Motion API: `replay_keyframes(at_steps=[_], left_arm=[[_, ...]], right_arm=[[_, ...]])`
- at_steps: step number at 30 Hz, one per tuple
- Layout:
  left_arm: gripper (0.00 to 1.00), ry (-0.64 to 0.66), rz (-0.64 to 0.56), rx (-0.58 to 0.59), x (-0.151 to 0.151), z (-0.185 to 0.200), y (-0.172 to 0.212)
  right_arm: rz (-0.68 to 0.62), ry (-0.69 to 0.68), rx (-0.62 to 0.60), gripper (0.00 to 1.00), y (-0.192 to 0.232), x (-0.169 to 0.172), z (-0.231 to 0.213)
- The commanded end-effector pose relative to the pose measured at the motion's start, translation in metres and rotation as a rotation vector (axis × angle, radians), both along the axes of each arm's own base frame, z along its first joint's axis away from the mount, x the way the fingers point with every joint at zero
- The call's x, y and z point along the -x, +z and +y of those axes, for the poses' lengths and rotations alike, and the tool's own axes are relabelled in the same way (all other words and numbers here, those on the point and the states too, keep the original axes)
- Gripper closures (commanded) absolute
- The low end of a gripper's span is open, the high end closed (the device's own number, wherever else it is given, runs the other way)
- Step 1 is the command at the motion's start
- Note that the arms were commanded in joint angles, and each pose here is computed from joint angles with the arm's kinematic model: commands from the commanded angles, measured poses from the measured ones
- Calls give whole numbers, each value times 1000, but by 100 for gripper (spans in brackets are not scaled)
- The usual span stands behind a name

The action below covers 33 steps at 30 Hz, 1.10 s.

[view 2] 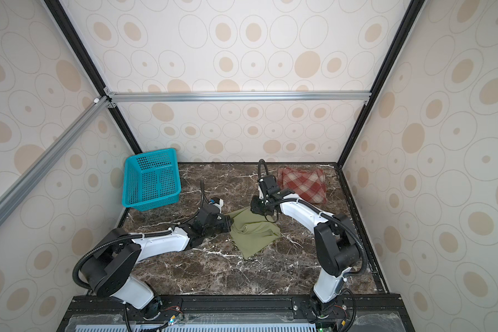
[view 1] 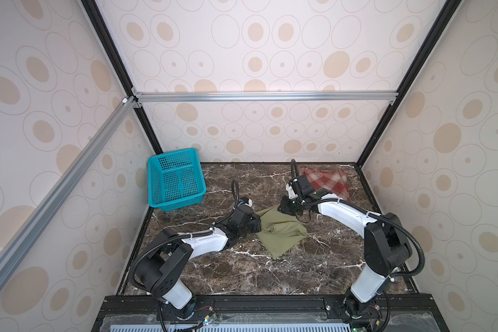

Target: Fold and stack the skirts

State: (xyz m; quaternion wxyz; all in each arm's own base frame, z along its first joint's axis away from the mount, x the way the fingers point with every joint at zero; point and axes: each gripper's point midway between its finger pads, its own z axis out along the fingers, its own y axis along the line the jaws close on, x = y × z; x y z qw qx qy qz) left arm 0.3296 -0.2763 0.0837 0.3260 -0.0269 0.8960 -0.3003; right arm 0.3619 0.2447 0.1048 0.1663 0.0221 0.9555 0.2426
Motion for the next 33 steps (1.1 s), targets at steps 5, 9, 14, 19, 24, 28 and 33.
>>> replay_keyframes(at_steps=[5, 9, 14, 19, 24, 28, 33], left_arm=[[100, -57, -28, 76, -16, -26, 10], [100, -74, 10, 94, -17, -35, -3], [100, -61, 28, 72, -22, -35, -17], [100, -44, 55, 49, -27, -30, -30], [100, -24, 62, 24, -31, -21, -40], [100, -12, 65, 10, -33, -14, -43], [100, 0, 58, -9, -37, -8, -46]], right_arm=[[69, 77, 23, 85, -25, 32, 1], [86, 101, 33, 86, -25, 51, 3], [80, 134, 61, 86, -20, 73, 9], [106, 155, 72, 87, -24, 95, 14], [158, 181, 74, 87, -40, 119, 19], [202, 186, 79, 89, -53, 134, 21], [247, 201, 58, 90, -68, 149, 31]])
